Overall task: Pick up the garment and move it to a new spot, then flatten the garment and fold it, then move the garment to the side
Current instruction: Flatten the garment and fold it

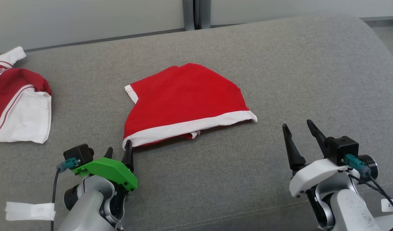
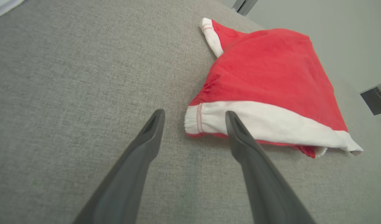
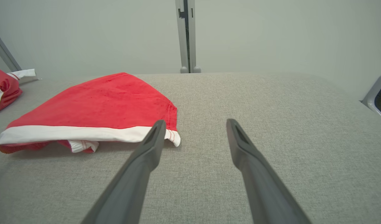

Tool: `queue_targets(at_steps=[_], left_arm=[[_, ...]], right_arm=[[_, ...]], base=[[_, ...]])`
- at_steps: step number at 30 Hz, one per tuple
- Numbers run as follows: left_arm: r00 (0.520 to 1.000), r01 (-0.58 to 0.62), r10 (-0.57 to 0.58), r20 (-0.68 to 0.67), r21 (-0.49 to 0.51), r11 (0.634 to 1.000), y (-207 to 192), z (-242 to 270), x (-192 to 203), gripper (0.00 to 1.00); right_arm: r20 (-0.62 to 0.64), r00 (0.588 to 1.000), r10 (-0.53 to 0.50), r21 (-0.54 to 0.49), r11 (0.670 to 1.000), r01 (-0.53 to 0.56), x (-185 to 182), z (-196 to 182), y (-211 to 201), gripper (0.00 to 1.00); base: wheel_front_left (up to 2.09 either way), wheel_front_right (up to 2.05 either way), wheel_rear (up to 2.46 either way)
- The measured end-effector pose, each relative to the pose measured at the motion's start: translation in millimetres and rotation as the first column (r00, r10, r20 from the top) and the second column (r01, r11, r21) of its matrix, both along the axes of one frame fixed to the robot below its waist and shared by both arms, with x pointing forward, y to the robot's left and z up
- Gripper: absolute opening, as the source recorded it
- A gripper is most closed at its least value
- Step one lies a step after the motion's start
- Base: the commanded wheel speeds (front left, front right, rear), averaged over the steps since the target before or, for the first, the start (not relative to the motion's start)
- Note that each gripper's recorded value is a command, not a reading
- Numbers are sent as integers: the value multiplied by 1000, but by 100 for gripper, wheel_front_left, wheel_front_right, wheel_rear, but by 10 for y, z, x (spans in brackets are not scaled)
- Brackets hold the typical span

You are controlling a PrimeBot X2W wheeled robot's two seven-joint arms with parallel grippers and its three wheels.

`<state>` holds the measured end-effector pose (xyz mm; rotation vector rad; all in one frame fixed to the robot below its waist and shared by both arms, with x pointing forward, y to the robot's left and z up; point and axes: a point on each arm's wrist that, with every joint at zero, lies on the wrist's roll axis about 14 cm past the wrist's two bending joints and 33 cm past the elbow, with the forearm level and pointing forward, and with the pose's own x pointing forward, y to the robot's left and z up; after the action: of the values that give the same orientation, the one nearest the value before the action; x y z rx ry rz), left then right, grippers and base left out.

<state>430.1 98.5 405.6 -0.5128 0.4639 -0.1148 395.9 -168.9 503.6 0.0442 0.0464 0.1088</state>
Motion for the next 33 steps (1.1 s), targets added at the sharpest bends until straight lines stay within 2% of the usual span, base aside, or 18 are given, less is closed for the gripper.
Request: queue_targets(at_steps=[10,17,18,22,23,25,26,28,29,30,33], left_arm=[[997,44,-43,-71,8,999,-172,-296,68,100],[998,62,-62,-26,16,998,-249,-229,99,99],[998,66,-66,-15,24,997,-253,-213,108,92],[998,66,-66,3,20,998,-273,-174,109,82],[998,67,-67,5,19,998,-280,-169,107,77],[998,69,-70,10,15,997,-289,-154,106,53],[997,70,-70,10,16,997,-290,-156,99,49],[998,67,-68,13,17,998,-285,-151,95,51],[998,66,-66,21,11,998,-287,-131,99,56],[998,62,-62,25,5,998,-288,-119,102,55],[998,54,-53,45,-11,999,-292,-64,123,42]], right_arm=[[-37,999,-25,-18,1000,24,4,-132,-108,100],[-27,1000,-16,-19,1000,15,3,-96,-80,100],[-27,1000,-15,-18,1000,14,2,-95,-76,100],[-25,1000,-8,-20,1000,8,2,-89,-54,100],[-25,1000,-7,-20,1000,6,2,-89,-47,100],[-25,1000,-3,-19,1000,3,2,-89,-36,100],[-25,1000,-1,-19,1000,1,2,-89,-28,100],[-24,1000,2,-19,1000,-3,-2,-88,-17,100],[-23,1000,3,-20,1000,-4,-4,-85,-15,100],[-23,1000,4,-20,1000,-5,-6,-85,-13,100],[-23,1000,7,-21,1000,-7,-9,-83,-6,100]], base=[[0,0,0],[0,0,0],[0,0,0],[0,0,0],[0,0,0],[0,0,0],[0,0,0],[0,0,0],[0,0,0],[0,0,0],[0,0,0]])
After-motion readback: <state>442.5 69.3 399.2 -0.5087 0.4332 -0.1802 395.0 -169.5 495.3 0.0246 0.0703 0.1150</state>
